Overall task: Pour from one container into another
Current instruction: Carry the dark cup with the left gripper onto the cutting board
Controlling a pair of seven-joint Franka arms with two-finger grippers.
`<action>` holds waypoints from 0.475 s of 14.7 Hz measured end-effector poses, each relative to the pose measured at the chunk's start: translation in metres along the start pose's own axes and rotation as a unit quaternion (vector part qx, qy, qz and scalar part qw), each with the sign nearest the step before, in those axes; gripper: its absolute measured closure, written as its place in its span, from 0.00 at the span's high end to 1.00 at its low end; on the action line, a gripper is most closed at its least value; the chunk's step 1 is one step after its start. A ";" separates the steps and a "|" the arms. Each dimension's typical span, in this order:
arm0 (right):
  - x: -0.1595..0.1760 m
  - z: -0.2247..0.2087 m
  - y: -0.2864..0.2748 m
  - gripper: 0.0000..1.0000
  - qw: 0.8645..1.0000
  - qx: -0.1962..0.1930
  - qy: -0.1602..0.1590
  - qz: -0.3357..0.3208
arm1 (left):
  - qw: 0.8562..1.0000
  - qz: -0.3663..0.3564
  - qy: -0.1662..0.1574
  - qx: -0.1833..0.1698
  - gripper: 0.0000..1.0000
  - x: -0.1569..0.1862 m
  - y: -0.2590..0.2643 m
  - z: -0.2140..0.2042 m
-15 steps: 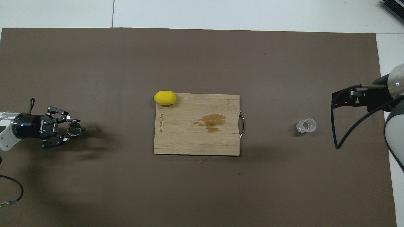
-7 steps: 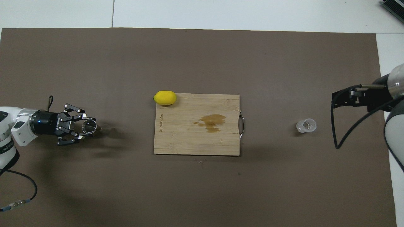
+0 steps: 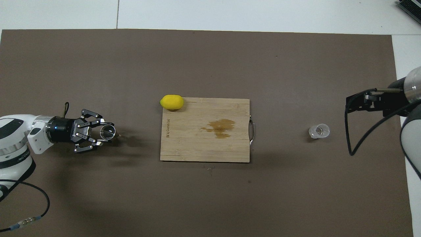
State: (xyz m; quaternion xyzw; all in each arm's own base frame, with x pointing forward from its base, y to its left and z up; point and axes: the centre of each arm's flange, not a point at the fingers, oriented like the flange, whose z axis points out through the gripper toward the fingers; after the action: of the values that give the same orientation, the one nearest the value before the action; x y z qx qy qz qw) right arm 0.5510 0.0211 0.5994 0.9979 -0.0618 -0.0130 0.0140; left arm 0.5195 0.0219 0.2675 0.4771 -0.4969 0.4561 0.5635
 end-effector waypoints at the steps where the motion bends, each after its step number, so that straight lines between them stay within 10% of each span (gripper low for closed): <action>1: 0.000 0.000 0.000 1.00 1.000 0.000 0.000 0.000 | 1.000 -0.001 -0.002 0.003 0.52 0.001 0.002 0.012; 7: 0.000 0.000 0.000 1.00 1.000 0.000 0.000 0.000 | 0.999 -0.005 -0.007 0.036 0.52 0.003 0.010 0.093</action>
State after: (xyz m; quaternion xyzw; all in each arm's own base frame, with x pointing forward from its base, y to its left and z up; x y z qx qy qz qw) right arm 0.5510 0.0211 0.5994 0.9979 -0.0618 -0.0130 0.0140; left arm 0.4986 -0.0693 0.2759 0.5027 -0.4814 0.4678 0.5448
